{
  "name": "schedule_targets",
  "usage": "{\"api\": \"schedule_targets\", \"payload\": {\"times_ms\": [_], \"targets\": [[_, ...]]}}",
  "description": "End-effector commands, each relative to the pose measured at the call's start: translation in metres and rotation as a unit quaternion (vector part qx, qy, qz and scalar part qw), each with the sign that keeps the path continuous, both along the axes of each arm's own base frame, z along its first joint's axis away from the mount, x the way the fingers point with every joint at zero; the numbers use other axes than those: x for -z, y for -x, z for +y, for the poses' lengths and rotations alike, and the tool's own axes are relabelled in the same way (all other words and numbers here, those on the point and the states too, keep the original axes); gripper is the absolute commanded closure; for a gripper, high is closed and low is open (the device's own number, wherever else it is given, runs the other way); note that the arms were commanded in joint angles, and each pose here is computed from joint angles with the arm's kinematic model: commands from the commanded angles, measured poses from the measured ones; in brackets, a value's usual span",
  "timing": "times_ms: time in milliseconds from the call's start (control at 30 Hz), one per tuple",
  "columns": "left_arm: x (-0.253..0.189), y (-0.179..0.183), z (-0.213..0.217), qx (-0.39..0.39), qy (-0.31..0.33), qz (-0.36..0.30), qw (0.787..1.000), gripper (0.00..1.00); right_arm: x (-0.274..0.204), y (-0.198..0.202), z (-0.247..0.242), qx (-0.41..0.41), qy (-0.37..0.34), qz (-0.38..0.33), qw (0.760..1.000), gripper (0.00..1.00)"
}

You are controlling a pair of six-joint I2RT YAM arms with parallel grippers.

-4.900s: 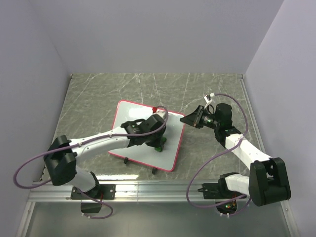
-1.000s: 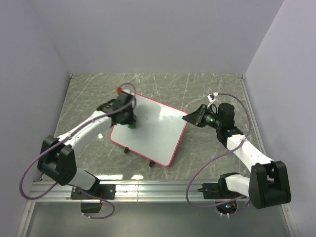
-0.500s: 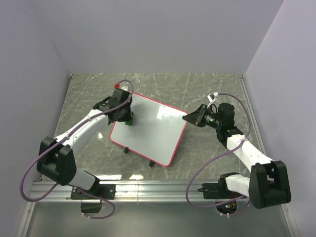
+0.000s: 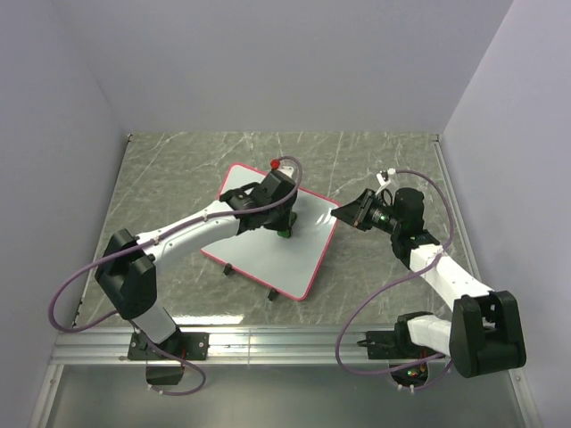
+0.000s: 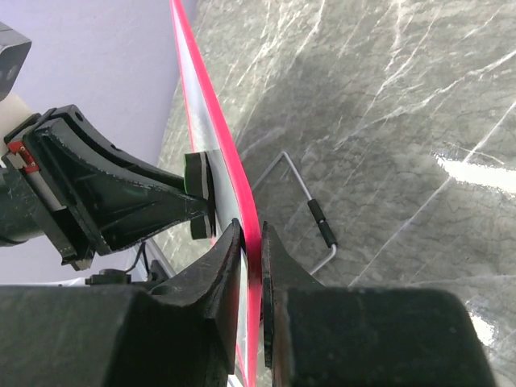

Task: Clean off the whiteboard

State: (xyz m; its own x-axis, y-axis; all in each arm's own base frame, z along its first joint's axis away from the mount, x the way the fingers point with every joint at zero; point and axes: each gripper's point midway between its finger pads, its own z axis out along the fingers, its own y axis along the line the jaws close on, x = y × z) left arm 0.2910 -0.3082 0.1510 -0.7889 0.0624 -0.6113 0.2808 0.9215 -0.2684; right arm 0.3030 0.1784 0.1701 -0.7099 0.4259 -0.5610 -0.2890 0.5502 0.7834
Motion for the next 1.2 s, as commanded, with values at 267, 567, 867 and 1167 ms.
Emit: {"api": "schedule_targets", "payload": {"times_ms": [267, 567, 867, 1167], "targets": [[0.015, -0.028, 0.104, -0.126, -0.02, -0.029, 0.991, 1.0, 0.02, 0.01, -0.007, 0.009, 0.033, 0.017, 0.999, 1.0], [0.03, -0.039, 0.199, -0.243, -0.035, -0.034, 0.969, 1.0, 0.022, 0.012, -0.007, 0.006, 0.033, 0.019, 0.999, 1.0], [0.006, -0.043, 0.115, -0.144, 0.017, -0.041, 0.989, 1.0, 0.023, 0.011, -0.006, 0.001, 0.034, 0.018, 0.999, 1.0], [0.005, -0.028, 0.03, -0.086, 0.056, -0.021, 0.994, 1.0, 0.024, 0.011, -0.005, -0.003, 0.038, 0.017, 0.999, 1.0]]}}
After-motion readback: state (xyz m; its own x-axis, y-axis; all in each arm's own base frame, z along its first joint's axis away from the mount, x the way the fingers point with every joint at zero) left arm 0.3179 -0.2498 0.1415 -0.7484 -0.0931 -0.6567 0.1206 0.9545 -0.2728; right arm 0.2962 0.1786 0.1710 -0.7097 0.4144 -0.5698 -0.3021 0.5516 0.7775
